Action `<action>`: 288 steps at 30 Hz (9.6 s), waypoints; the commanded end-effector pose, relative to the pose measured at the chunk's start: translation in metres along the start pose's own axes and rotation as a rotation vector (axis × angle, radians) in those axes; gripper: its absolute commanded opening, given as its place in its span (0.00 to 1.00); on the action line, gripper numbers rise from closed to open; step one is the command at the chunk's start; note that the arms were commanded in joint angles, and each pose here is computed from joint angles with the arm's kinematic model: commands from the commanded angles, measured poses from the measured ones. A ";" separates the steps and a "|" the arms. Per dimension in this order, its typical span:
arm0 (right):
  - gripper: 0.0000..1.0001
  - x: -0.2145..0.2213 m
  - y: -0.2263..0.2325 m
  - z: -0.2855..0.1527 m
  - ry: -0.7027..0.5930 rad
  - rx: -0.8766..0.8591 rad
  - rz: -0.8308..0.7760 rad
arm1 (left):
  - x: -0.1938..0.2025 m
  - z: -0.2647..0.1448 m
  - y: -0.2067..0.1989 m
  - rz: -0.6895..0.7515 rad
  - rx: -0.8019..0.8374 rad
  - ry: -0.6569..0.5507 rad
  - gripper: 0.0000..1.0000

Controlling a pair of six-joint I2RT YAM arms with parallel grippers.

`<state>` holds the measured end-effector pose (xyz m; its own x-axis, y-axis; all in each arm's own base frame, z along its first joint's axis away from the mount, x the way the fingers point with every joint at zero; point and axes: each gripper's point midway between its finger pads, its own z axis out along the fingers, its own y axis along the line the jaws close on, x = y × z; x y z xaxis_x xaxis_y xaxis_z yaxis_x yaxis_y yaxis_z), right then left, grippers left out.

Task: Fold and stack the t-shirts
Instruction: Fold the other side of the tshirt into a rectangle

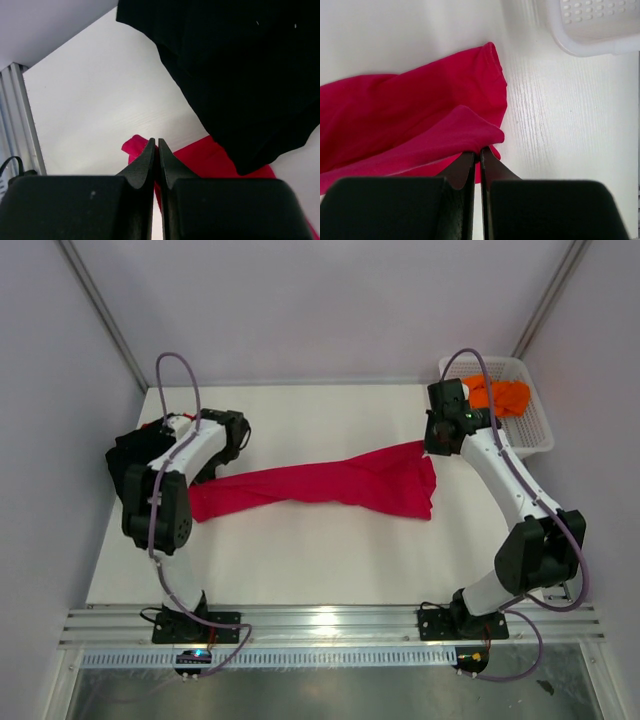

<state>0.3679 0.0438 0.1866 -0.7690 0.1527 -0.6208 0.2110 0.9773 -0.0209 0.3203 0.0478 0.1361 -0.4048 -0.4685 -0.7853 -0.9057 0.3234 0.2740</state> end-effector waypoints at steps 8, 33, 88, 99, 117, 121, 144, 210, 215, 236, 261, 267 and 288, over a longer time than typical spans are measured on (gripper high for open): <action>0.03 -0.008 -0.014 0.001 -0.038 0.073 0.025 | 0.023 0.017 -0.053 0.298 0.062 0.074 0.02; 0.03 -0.019 -0.018 0.051 -0.023 0.201 0.031 | -0.005 0.016 -0.095 0.368 0.108 0.041 0.01; 0.03 0.027 -0.050 -0.065 -0.051 0.080 0.109 | 0.019 0.021 -0.084 0.416 0.098 0.118 0.00; 0.03 0.002 -0.056 -0.111 -0.133 0.052 0.123 | 0.013 0.018 -0.093 0.402 0.107 0.115 0.00; 0.03 0.034 -0.045 -0.063 -0.011 0.052 0.082 | 0.008 0.017 -0.096 0.405 0.095 0.111 0.00; 0.03 0.024 -0.041 -0.047 -0.015 0.066 0.059 | 0.005 0.015 -0.095 0.401 0.099 0.109 0.00; 0.03 -0.012 0.015 0.113 0.158 0.136 0.065 | 0.005 0.020 -0.099 0.445 0.079 0.105 0.00; 0.47 0.126 0.113 0.081 0.260 -0.041 -0.092 | 0.063 -0.022 -0.090 0.413 0.326 0.395 0.88; 0.47 0.141 0.109 0.080 0.331 -0.016 -0.084 | 0.063 -0.024 -0.090 0.413 0.332 0.400 0.88; 0.52 0.144 0.101 0.070 0.382 0.016 -0.123 | 0.144 -0.049 -0.136 0.211 0.694 0.649 0.87; 0.53 0.144 0.052 0.074 0.408 0.045 -0.027 | 0.063 -0.018 -0.068 0.358 0.472 0.329 0.87; 0.66 0.149 0.062 0.075 0.420 -0.026 -0.006 | 0.066 -0.022 -0.069 0.350 0.493 0.351 0.87; 0.69 0.170 0.014 0.092 0.500 0.020 0.066 | 0.100 0.001 -0.053 0.365 0.401 0.460 0.87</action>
<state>0.3011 0.0898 0.0146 -0.9485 0.2722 -0.1621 0.2691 0.9622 0.0413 0.3317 -0.0186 0.0405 -0.7757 -0.5301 -0.3425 -0.6073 0.7746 0.1766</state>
